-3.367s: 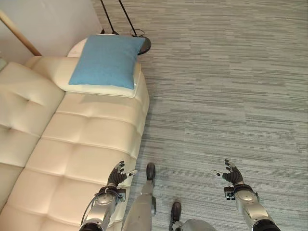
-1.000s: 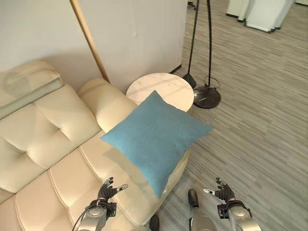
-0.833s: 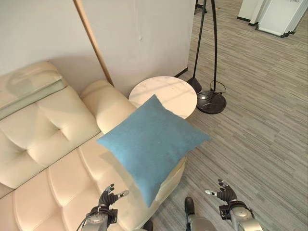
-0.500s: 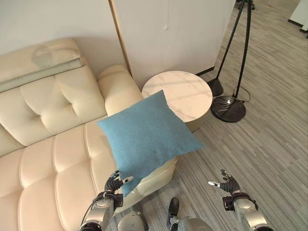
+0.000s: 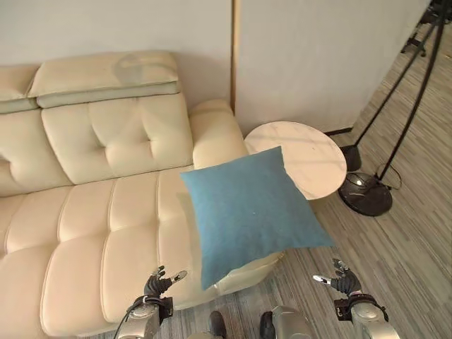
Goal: Pick up all the scattered cushions and arrange them neatly on the sofa.
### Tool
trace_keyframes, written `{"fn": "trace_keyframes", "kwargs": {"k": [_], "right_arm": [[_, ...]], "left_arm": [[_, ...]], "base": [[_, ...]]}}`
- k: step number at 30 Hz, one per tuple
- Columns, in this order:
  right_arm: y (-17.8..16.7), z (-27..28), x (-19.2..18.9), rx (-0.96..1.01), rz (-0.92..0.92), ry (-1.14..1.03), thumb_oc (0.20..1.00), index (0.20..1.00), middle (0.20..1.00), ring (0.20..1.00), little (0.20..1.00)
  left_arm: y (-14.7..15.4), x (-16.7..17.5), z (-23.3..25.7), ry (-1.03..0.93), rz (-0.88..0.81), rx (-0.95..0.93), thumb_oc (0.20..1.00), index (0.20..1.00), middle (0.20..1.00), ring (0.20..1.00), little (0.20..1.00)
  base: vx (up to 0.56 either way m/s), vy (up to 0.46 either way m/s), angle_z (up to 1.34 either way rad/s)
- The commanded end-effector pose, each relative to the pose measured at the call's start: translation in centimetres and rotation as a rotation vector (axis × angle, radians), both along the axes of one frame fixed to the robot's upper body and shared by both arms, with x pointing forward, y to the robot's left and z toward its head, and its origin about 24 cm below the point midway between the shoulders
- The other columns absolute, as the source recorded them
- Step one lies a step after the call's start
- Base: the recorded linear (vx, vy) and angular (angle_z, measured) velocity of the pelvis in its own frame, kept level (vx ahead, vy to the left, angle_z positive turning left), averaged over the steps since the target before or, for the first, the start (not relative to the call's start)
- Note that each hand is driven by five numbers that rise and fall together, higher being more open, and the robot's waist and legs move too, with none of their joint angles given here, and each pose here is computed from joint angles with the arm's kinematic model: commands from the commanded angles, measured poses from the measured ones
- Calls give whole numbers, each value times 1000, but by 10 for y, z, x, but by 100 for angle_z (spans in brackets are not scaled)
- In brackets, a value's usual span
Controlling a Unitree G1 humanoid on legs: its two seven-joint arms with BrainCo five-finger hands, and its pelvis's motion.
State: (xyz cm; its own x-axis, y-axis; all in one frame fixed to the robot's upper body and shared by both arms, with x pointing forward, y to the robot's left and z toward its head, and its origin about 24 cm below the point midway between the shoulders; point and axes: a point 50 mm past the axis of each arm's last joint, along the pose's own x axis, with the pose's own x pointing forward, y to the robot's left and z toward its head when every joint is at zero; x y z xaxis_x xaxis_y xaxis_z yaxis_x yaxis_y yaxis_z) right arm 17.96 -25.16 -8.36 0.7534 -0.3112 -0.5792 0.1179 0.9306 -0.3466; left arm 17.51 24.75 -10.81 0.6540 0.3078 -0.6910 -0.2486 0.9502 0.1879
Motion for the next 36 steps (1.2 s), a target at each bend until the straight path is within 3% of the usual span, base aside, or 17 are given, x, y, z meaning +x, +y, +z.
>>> {"fn": "trace_keyframes", "kwargs": {"k": [1,4,10,14,21,22,25,31,36], "right_arm": [[-25,24,20,-92,-49,-111,1000,1000,1000,1000,1000],[-48,59,42,-195,-38,-220,1000,1000,1000,1000,1000],[-48,75,51,-221,24,-267,1000,1000,1000,1000,1000],[-16,81,75,-188,133,-307,1000,1000,1000,1000,1000],[53,88,101,54,210,-420,1000,1000,1000,1000,1000],[81,93,106,128,266,-453,1000,1000,1000,1000,1000],[118,100,111,205,355,-481,1000,1000,1000,1000,1000],[163,112,112,352,450,-514,1000,1000,1000,1000,1000],[190,126,117,451,504,-551,1000,1000,1000,1000,1000]], "left_arm": [[20,23,22,-111,3,59,1000,1000,1000,1000,1000],[35,33,32,-134,10,106,1000,1000,1000,1000,1000],[35,43,40,-167,-9,116,1000,1000,1000,1000,1000],[18,66,50,-223,-41,92,1000,1000,1000,1000,1000],[-11,87,51,-234,-68,40,1000,1000,1000,1000,1000],[-22,95,51,-239,-69,15,1000,1000,1000,1000,1000],[-41,104,54,-261,-87,-22,1000,1000,1000,1000,1000],[-78,108,51,-263,-110,-128,1000,1000,1000,1000,1000],[-111,125,72,-373,-113,-293,1000,1000,1000,1000,1000]], "base": [[125,-124,60],[150,-166,46],[106,-72,-8],[88,-37,-5],[-40,1,0],[-102,16,0],[-92,21,3],[-52,26,-1],[-49,-8,2]]}}
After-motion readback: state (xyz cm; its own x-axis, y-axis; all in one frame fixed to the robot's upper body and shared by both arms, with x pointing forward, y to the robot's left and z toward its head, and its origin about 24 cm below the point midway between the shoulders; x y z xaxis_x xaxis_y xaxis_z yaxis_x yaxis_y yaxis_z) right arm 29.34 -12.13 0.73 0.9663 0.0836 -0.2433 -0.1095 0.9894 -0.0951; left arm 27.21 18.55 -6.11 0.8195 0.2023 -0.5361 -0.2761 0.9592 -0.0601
